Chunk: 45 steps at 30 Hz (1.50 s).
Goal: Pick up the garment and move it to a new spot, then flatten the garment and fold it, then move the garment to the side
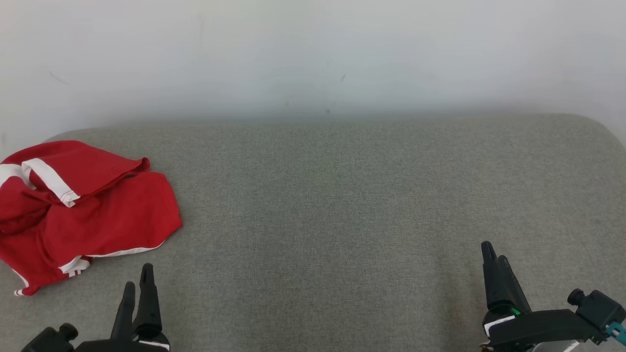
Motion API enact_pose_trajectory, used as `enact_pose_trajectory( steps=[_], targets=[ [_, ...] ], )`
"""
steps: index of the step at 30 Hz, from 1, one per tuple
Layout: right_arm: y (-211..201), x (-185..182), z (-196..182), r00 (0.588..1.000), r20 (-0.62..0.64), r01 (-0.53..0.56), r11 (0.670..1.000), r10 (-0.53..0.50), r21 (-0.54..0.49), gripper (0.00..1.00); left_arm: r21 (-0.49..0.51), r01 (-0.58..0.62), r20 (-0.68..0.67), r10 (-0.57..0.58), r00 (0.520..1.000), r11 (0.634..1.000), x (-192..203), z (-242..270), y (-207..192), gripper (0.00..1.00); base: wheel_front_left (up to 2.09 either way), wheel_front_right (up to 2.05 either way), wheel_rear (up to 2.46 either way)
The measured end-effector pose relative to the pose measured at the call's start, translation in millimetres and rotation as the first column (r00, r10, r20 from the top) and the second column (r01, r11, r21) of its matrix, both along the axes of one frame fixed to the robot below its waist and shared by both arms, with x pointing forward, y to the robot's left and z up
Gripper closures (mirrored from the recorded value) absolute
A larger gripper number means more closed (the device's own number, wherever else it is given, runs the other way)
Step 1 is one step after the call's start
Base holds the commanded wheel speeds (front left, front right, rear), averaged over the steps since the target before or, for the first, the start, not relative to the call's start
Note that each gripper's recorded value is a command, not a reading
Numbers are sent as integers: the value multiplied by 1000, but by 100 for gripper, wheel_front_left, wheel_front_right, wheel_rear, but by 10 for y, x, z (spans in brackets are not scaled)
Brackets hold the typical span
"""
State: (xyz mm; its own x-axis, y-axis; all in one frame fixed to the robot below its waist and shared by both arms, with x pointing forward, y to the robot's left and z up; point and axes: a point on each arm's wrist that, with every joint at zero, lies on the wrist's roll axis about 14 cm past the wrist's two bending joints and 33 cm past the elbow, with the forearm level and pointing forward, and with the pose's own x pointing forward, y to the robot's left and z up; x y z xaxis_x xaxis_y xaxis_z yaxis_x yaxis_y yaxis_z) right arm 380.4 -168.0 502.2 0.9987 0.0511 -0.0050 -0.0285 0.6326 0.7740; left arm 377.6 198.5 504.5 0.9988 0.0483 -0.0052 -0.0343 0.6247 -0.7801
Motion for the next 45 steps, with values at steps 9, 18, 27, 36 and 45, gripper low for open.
enact_pose_trajectory(
  steps=[9, 18, 27, 36, 45],
  targets=[
    [49, -15, 2, 1000, 18, -12, 988, 15, -152, 0, 177, 15, 7, -17, 1000, 984, 0, 28, -58, 0, 0, 0, 0],
    [109, -32, 25, 999, 40, -24, 964, 36, -266, 0, 307, 20, 10, -24, 1000, 952, -29, 36, -79, 0, 0, 0, 0],
    [161, -53, 40, 997, 58, -32, 931, 57, -364, 0, 408, 12, 33, -28, 999, 913, -42, 94, -88, 0, 0, 0, 0],
    [198, -64, 59, 994, 76, -33, 898, 74, -438, 0, 482, 7, 49, -35, 998, 876, -55, 130, -101, 0, 0, 0, 0],
    [205, -76, 108, 991, 103, -20, 854, 86, -519, 0, 560, -7, 71, -40, 997, 828, -67, 179, -104, 0, 0, 0, 0]
  ],
)
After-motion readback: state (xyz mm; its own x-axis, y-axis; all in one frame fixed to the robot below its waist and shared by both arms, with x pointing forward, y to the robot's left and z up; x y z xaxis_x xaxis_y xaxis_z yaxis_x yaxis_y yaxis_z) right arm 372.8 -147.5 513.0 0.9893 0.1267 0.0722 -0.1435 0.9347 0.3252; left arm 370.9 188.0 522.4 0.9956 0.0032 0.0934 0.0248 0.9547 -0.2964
